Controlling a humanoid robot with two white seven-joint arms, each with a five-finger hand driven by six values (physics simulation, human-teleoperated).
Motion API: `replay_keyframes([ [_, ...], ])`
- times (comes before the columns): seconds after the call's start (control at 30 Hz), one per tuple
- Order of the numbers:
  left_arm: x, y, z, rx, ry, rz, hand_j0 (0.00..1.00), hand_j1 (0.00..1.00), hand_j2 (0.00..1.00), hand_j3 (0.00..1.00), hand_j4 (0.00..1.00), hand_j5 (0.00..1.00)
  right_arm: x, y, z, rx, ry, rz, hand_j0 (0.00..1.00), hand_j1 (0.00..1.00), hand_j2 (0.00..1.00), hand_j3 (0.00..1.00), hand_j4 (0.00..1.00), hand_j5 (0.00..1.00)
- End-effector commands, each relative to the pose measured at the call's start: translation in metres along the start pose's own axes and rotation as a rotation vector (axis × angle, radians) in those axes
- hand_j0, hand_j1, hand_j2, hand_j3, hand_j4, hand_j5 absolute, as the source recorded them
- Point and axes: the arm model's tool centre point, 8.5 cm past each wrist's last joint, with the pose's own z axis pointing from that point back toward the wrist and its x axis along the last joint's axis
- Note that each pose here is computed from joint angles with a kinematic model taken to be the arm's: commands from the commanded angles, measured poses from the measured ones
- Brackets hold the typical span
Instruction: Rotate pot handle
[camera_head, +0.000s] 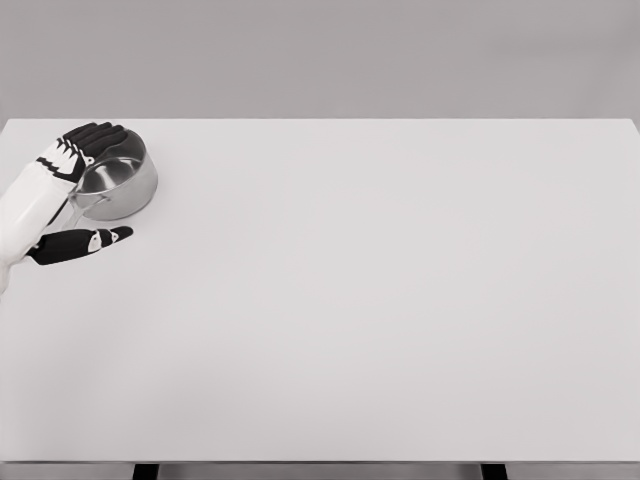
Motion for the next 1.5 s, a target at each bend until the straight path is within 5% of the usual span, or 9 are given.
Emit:
replay_keyframes([
  [0.0,0.000,0.001,0.000,0.005,-0.001,0.003,1.00,1.00,1.00,1.00,1.00,1.00,0.000,0.000,0.000,0.000,0.000,0.001,1.00,1.00,1.00,1.00,1.00,1.00],
  [0.4,0.002,-0.001,0.011,-0.003,0.003,0.071,1.00,1.00,1.00,1.00,1.00,1.00,0.000,0.000,0.000,0.002,0.002,-0.001,1.00,1.00,1.00,1.00,1.00,1.00],
  [0.53,0.001,0.015,0.006,-0.247,-0.061,0.091,1.00,1.00,1.00,1.00,1.00,1.00,0.000,0.000,0.000,0.000,0.000,0.001,1.00,1.00,1.00,1.00,1.00,1.00],
  [0.6,0.011,0.018,-0.015,-0.379,-0.162,0.132,1.00,1.00,1.00,1.00,1.00,1.00,0.000,0.000,0.000,0.000,0.000,0.001,1.00,1.00,1.00,1.00,1.00,1.00],
  [0.77,0.032,0.063,-0.055,-0.273,-0.371,0.333,1.00,1.00,1.00,1.00,1.00,1.00,0.000,0.000,0.000,0.000,0.000,0.001,1.00,1.00,1.00,1.00,1.00,1.00],
  [0.87,0.032,0.051,-0.050,-0.339,-0.359,0.496,1.00,1.00,1.00,1.00,1.00,1.00,0.000,0.000,0.000,0.000,0.002,-0.001,1.00,1.00,1.00,1.00,1.00,1.00],
  [0.97,0.030,0.043,-0.043,-0.379,-0.335,0.551,1.00,1.00,1.00,1.00,1.00,1.00,0.000,0.000,0.000,0.000,0.000,-0.001,1.00,1.00,1.00,1.00,1.00,1.00],
  [1.17,0.007,0.005,-0.020,-0.483,-0.039,0.772,1.00,1.00,1.00,1.00,1.00,1.00,0.000,0.000,0.000,0.000,0.000,-0.001,1.00,1.00,1.00,1.00,1.00,1.00],
  [1.47,-0.009,-0.014,-0.004,-0.579,0.204,0.877,1.00,1.00,1.00,1.00,1.00,1.00,0.000,0.000,0.000,0.000,-0.001,0.001,1.00,1.00,1.00,1.00,1.00,1.00],
])
